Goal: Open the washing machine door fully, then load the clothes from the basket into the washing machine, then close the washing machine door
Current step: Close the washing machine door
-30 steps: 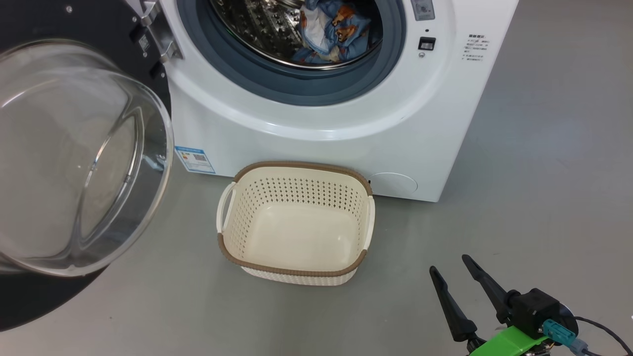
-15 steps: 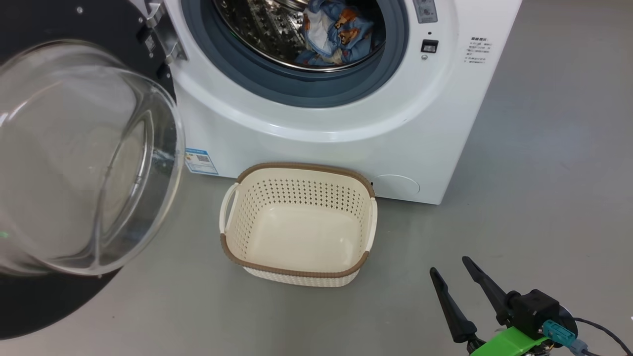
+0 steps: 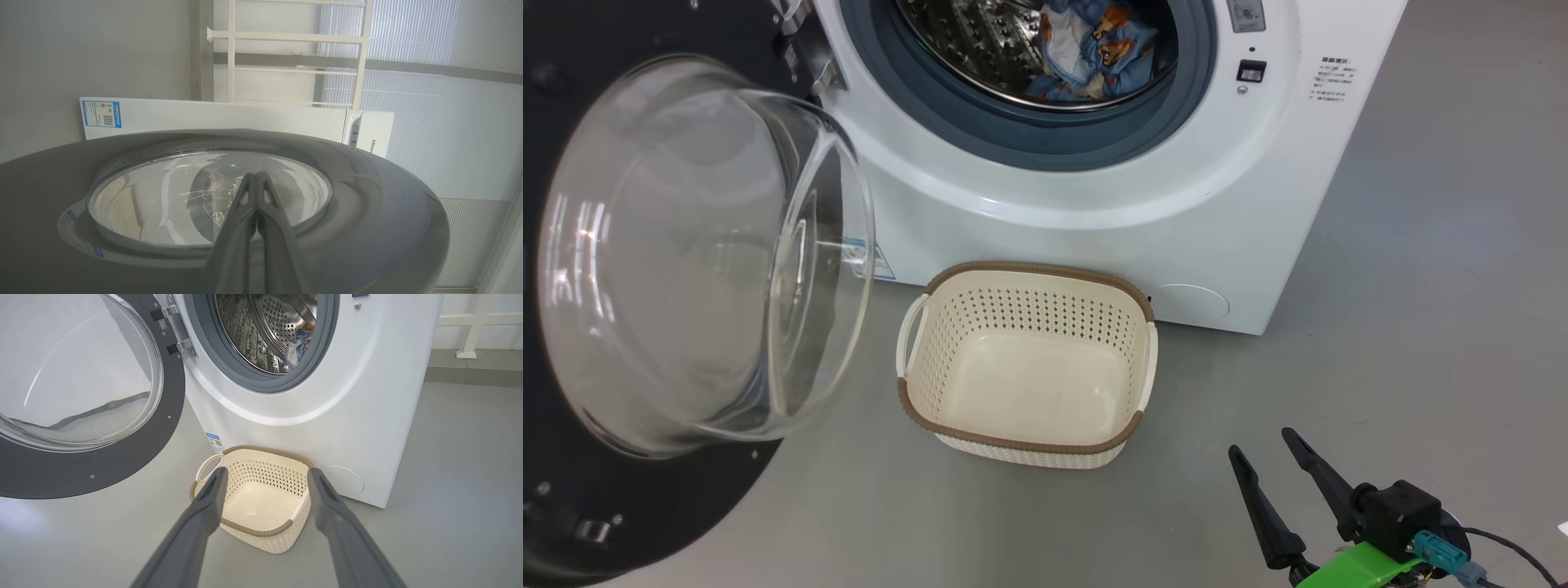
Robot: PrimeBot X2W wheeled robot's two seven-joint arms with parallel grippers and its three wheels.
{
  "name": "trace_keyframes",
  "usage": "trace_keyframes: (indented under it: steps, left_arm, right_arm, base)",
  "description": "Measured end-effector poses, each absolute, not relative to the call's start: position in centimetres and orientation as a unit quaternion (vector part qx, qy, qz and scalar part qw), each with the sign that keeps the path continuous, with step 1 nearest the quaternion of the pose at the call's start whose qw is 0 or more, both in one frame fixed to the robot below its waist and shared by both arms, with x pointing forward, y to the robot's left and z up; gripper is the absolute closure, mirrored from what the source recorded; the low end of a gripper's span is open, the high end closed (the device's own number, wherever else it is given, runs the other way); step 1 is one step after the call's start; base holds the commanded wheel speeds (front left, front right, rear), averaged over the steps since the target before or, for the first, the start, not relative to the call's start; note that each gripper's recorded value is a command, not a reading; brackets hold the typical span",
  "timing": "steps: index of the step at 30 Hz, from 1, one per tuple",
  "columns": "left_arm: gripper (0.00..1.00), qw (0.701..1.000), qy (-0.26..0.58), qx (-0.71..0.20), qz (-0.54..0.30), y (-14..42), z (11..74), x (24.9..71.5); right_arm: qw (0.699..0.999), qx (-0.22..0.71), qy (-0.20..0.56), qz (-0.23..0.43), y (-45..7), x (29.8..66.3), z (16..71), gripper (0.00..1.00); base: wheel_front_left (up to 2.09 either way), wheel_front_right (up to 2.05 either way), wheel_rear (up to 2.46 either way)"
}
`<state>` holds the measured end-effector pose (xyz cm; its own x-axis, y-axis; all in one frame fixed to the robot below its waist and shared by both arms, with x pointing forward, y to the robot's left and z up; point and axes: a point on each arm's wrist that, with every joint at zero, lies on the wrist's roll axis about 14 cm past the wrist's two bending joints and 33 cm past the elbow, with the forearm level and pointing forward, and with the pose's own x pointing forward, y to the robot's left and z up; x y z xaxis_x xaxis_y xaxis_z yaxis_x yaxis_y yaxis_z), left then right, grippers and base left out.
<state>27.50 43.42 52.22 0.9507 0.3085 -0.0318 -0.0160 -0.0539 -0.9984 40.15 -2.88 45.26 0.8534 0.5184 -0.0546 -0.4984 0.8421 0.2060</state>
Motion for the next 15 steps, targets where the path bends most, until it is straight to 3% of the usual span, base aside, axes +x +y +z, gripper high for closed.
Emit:
trace_keyframes:
  steps: [15]
  left_arm:
    - [1.00,0.665,0.009,-0.747,-0.026,34.4,53.8,28.4]
  right_arm:
    - [0.957,0.099,0.064,0.265,-2.6,40.1,44.7,0.00]
  base:
    - [0.00,0.00,0.00]
